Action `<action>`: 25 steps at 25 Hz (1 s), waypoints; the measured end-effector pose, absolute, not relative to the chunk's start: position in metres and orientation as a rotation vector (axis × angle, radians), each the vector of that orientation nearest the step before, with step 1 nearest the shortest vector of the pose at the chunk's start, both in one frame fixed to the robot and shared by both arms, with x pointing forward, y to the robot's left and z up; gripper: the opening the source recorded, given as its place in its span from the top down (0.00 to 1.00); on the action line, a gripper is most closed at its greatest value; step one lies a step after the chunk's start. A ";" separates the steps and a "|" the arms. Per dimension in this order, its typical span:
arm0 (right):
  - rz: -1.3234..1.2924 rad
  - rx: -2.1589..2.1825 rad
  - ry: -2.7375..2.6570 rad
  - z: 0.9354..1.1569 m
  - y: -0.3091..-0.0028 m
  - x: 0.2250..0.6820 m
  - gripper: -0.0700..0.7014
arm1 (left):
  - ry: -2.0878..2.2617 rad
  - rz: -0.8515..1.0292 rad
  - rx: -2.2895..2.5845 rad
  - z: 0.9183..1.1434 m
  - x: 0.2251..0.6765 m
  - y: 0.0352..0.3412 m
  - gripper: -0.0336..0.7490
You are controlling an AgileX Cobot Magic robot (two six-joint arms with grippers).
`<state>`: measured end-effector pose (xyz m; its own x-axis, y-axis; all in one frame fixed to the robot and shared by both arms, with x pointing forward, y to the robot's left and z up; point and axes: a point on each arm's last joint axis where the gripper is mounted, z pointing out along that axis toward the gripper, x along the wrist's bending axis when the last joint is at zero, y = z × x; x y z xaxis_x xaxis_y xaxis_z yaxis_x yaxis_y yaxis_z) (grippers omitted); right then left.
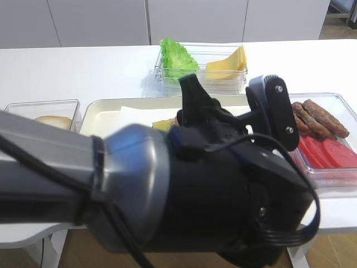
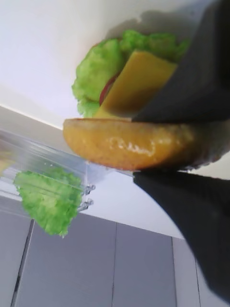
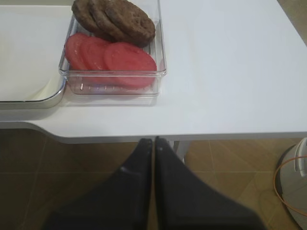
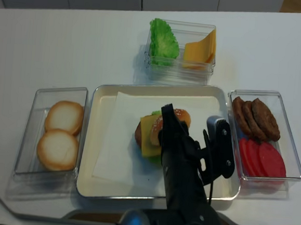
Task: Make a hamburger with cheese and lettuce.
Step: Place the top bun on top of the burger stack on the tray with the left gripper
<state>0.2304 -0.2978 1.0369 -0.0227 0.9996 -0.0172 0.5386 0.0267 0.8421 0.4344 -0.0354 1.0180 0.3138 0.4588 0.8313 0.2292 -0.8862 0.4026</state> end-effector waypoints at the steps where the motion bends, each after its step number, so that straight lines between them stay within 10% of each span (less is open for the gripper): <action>1: 0.879 1.588 1.639 1.037 -0.298 0.230 0.79 | 0.638 1.600 2.368 1.016 0.434 -0.036 0.70; 25: 0.878 1.585 1.641 1.037 -0.298 0.230 0.80 | 0.356 1.725 2.438 1.018 0.430 -0.042 0.70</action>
<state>0.2304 -0.2978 1.0369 -0.0240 0.9995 -0.0193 0.5386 0.0292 0.8421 0.4304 -0.0424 1.0185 0.3172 0.2672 0.9099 0.1144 -0.9633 0.2430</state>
